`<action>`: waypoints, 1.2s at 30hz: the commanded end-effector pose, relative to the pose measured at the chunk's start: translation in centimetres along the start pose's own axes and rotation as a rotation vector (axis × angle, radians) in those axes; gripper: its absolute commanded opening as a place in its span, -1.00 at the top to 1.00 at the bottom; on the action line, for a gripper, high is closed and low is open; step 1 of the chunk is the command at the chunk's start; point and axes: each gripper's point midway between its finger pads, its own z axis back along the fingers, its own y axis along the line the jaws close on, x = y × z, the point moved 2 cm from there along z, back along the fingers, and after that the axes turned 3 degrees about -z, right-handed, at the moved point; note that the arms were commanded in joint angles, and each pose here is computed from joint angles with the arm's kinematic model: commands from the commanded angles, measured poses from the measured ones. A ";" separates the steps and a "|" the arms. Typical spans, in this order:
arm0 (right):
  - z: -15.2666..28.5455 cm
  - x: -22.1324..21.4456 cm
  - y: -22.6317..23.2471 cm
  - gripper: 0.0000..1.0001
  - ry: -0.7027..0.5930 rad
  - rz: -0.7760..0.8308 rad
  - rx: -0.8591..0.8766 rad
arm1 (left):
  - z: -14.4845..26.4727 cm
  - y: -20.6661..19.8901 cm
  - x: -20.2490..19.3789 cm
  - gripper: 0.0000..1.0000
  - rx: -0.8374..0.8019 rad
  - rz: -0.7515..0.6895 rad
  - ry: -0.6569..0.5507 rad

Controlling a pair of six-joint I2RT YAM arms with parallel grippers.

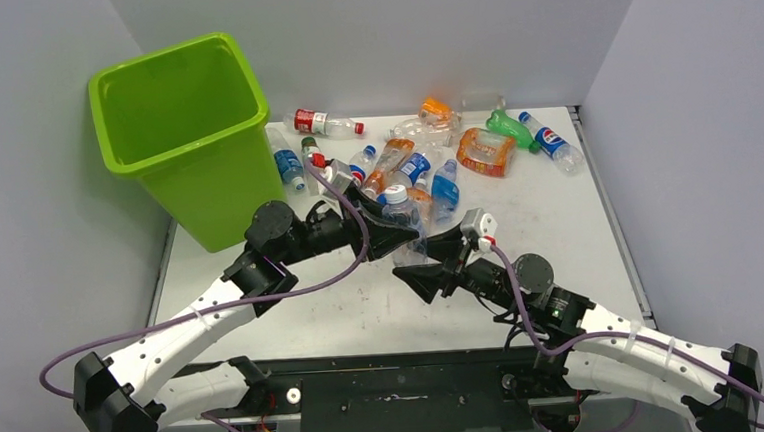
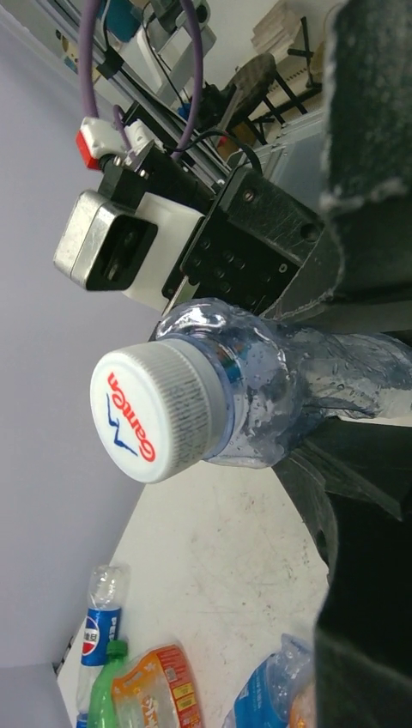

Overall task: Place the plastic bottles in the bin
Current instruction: Place the plastic bottle in the trash bin.

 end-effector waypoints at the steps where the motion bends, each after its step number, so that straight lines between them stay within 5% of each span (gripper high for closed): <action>1: 0.1 1.3 -0.2 0.15 -0.007 0.029 -0.034 | 0.5 -2.2 1.5 0.95 -0.086 -0.090 0.026; 4: 0.0 1.2 -0.1 0.50 -0.022 0.021 -0.022 | 0.6 -2.5 1.4 0.76 -0.100 -0.080 0.031; 7: 0.1 1.4 0.2 0.65 -0.046 0.022 -0.003 | 0.9 -2.5 1.8 -0.90 -0.079 -0.080 0.023; 8: 0.2 1.7 0.3 0.67 -0.062 0.024 0.003 | 1.1 -2.5 2.3 -0.94 -0.061 -0.087 0.002; 17: 0.4 2.1 0.5 0.70 -0.084 0.043 0.018 | 3.5 -1.8 10.6 -0.92 0.114 -0.043 -0.312; 21: 0.2 2.1 0.6 0.70 -0.078 0.047 0.017 | 1.9 -0.4 11.1 -0.99 0.141 0.047 -0.204; 36: 0.0 1.7 0.5 0.72 -0.067 0.053 0.014 | -0.7 -0.8 8.0 -0.38 0.019 0.134 -0.009</action>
